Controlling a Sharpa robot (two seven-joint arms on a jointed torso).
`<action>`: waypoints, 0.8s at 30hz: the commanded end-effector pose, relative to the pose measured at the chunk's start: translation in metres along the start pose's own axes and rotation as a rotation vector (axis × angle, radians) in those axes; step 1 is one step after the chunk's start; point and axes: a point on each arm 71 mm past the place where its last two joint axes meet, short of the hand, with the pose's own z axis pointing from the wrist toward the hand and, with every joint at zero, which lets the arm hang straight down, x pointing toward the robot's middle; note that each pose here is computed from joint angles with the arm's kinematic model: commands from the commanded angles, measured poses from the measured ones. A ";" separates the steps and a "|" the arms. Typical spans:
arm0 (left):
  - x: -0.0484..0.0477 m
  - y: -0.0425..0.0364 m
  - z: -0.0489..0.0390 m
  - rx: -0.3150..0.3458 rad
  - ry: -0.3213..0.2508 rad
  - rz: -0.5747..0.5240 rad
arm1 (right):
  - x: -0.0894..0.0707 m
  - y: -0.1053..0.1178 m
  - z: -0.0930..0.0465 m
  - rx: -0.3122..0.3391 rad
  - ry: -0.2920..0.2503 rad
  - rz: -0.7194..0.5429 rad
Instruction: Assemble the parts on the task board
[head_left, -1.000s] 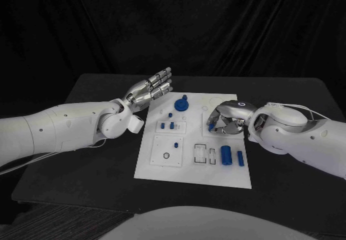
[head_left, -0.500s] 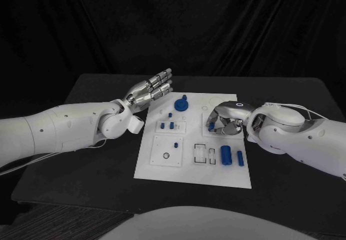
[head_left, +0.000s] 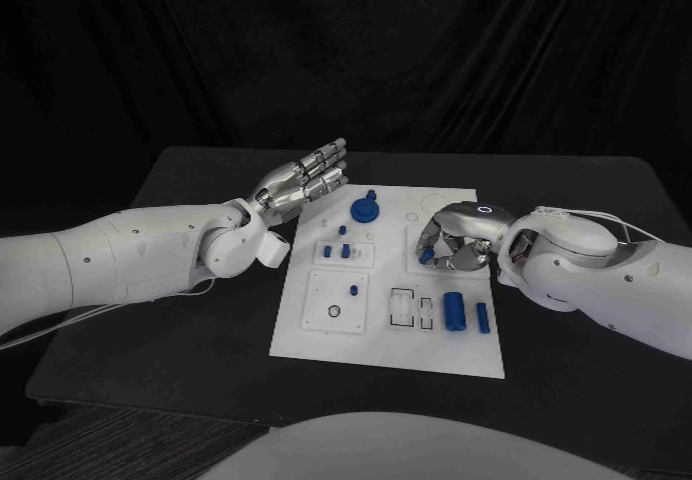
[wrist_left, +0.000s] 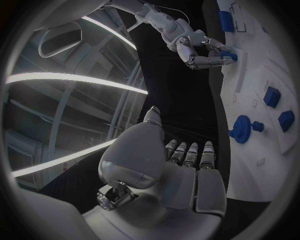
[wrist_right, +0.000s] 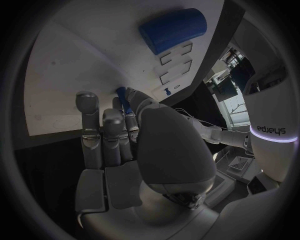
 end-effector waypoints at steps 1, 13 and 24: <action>0.0015 -0.0070 -0.0004 0.106 0.006 -0.014 | -0.004 0.005 -0.002 -0.029 -0.056 -0.009; 0.0011 -0.0066 -0.0014 0.098 0.004 -0.014 | -0.041 0.023 -0.010 -0.081 -0.116 -0.059; 0.0013 -0.0060 0.0003 0.100 -0.004 -0.005 | -0.042 0.072 -0.005 -0.208 -0.020 -0.064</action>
